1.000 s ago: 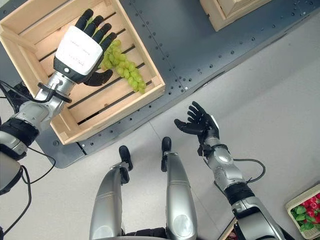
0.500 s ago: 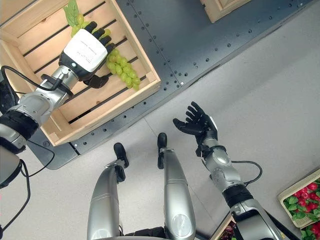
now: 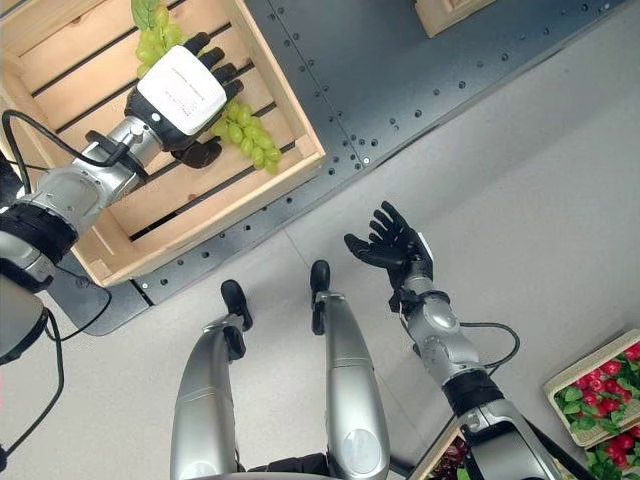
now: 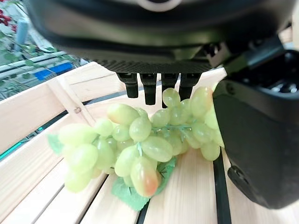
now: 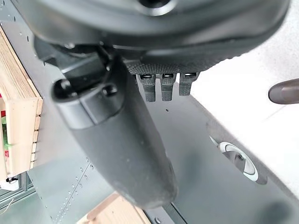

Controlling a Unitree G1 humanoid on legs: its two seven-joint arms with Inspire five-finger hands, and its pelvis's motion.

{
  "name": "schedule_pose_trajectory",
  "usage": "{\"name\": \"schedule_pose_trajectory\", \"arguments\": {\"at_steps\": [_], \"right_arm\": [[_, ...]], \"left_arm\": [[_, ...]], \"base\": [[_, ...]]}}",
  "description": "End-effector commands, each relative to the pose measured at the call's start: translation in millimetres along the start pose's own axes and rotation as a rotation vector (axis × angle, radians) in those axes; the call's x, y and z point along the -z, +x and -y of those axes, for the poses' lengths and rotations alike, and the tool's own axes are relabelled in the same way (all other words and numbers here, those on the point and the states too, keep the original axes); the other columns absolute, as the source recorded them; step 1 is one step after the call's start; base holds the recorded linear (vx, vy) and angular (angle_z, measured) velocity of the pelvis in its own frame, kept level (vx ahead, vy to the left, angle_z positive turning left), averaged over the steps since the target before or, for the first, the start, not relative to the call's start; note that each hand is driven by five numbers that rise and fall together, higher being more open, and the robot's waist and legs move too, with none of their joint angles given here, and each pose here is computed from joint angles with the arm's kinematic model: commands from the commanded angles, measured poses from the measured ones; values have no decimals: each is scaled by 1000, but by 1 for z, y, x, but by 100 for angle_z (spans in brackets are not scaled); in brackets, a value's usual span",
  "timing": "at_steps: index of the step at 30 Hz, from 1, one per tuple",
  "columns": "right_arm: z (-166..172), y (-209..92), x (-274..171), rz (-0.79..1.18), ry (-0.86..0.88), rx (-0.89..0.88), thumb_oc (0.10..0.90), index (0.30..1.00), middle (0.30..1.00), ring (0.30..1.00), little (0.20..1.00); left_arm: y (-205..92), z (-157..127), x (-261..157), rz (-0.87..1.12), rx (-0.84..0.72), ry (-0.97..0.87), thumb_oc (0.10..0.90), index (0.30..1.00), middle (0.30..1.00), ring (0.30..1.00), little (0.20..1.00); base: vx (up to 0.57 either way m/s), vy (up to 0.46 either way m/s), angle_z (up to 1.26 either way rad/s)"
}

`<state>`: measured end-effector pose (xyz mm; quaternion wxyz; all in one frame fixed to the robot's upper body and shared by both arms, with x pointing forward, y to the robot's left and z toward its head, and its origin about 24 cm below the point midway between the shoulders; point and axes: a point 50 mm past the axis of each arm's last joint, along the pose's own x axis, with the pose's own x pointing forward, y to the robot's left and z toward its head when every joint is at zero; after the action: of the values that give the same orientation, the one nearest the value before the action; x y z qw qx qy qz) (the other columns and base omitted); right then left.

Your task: Pick up the fruits from the basket on one side to the basket on the other side

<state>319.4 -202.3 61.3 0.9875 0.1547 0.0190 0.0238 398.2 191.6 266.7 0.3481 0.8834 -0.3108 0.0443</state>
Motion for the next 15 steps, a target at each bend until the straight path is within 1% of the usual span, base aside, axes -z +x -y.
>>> {"name": "schedule_pose_trajectory", "arguments": {"at_steps": [1, 3, 6, 10, 13, 14, 15], "right_arm": [[-10, 2, -38, 187, 54, -23, 800, 900, 900, 900, 900], [-11, 2, -40, 194, 54, -23, 800, 900, 900, 900, 900], [-13, 0, -40, 201, 60, -10, 800, 900, 900, 900, 900], [-13, -1, -39, 206, 63, -4, 800, 900, 900, 900, 900], [-12, -2, -38, 210, 67, -12, 800, 900, 900, 900, 900], [-12, -2, -38, 211, 67, -13, 800, 900, 900, 900, 900], [-13, -2, -38, 212, 69, -17, 800, 900, 900, 900, 900]], "left_arm": [[15, -25, 11, -3, -23, 11, 800, 900, 900, 900, 900], [17, -26, 12, -11, 11, 7, 800, 900, 900, 900, 900], [18, -27, 9, -9, 15, -27, 800, 900, 900, 900, 900], [20, -29, 5, 24, 40, -25, 800, 900, 900, 900, 900], [21, -25, 1, 32, 136, -55, 800, 900, 900, 900, 900], [21, -24, 0, 34, 143, -58, 736, 804, 804, 804, 804], [21, -23, -2, 42, 163, -63, 609, 613, 613, 613, 613]], "base": [[14, 0, -3], [7, -5, -2], [0, 0, 0], [0, 0, 0], [1, 2, 1], [0, 0, 0], [0, 0, 0]]}}
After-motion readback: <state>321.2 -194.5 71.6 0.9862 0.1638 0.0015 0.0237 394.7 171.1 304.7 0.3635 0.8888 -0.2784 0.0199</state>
